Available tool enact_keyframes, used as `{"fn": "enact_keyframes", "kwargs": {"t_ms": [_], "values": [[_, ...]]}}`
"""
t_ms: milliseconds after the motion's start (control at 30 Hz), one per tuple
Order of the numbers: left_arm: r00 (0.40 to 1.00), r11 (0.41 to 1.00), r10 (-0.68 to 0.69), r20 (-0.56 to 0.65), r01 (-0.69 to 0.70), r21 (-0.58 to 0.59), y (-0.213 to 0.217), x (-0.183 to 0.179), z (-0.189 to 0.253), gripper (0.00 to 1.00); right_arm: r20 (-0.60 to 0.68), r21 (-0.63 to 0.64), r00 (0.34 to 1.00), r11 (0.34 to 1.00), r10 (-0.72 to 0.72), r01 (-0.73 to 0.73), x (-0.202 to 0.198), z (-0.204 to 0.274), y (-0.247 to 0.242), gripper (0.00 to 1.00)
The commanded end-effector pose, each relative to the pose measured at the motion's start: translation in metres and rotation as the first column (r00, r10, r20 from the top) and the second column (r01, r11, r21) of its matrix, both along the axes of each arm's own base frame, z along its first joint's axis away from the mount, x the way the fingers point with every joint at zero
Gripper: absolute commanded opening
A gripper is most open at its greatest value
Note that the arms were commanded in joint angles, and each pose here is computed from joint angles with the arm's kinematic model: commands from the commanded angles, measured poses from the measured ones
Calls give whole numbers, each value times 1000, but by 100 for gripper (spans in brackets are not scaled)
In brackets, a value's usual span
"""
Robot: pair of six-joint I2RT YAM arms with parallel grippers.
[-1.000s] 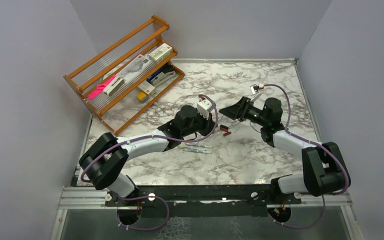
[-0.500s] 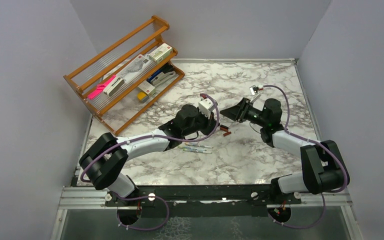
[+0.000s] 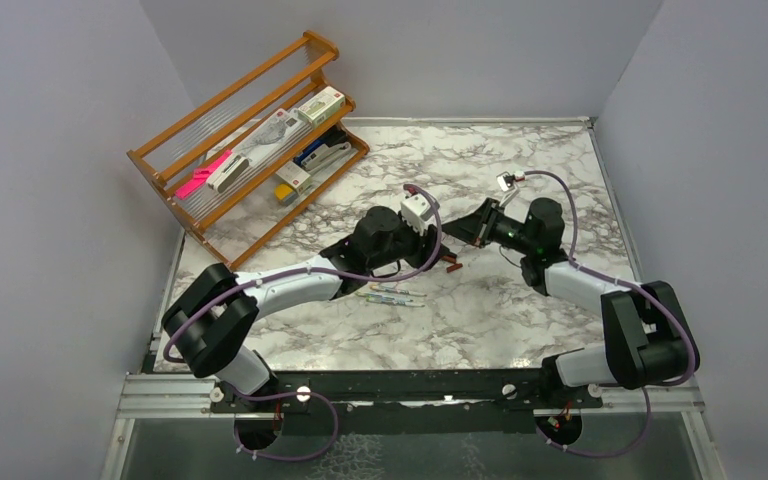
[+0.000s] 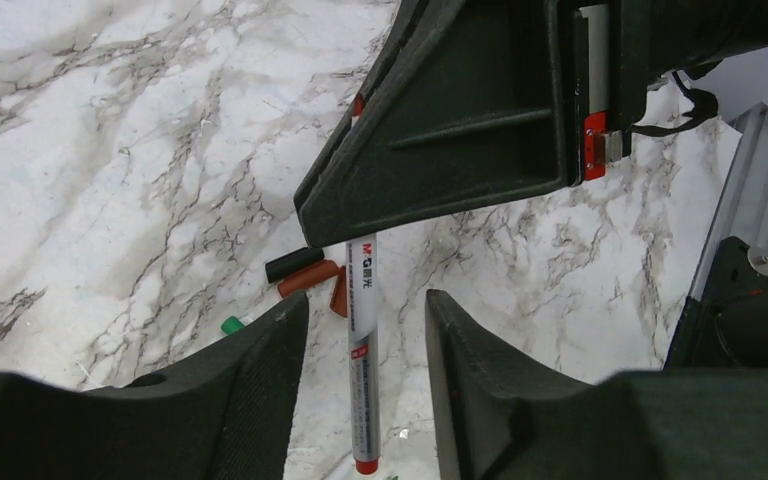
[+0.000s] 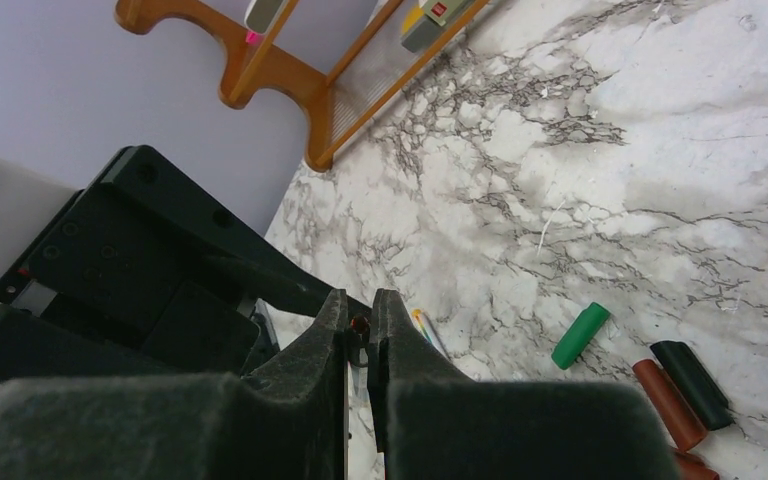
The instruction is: Insert the pens into the pen caps
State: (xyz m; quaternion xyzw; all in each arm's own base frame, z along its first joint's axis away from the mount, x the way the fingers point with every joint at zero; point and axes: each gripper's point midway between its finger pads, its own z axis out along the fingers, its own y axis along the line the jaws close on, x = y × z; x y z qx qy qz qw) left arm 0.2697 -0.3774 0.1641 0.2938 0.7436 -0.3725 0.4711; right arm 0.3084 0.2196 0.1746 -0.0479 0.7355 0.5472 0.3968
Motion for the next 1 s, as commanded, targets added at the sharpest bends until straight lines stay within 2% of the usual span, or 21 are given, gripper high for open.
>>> {"fn": "enact_keyframes", "kwargs": {"t_ms": [0, 167, 233, 333, 500, 567, 600, 767, 967], "values": [[999, 998, -29, 32, 31, -48, -12, 1, 20, 51, 63, -17, 997, 999, 42, -41, -5, 15, 2, 1], [999, 998, -47, 21, 48, -38, -16, -1, 13, 51, 95, -13, 994, 999, 45, -44, -6, 25, 2, 1], [999, 998, -50, 16, 51, -34, -17, -1, 10, 42, 105, 0, 993, 999, 53, -53, -8, 30, 2, 1], [998, 998, -56, 6, 56, -24, -18, -1, 4, 36, 117, 13, 991, 997, 69, -71, -11, 35, 4, 1], [998, 997, -66, 4, 66, -27, -20, -3, 4, 19, 114, 11, 991, 997, 71, -73, -12, 33, 4, 1], [998, 997, -67, 4, 67, -25, -21, -2, 4, 4, 116, 13, 991, 997, 72, -74, -13, 33, 4, 1], [998, 997, -70, 3, 70, -23, -21, -3, 2, 0, 117, 12, 991, 997, 71, -73, -13, 33, 3, 1], [998, 998, -59, -6, 59, -22, -20, -2, -1, 0, 128, 4, 990, 998, 66, -67, -13, 33, 2, 1], [997, 996, 73, 19, -72, -54, -5, 12, 9, 0, 170, -16, 983, 998, 64, -62, -16, 38, 1, 1]]}}
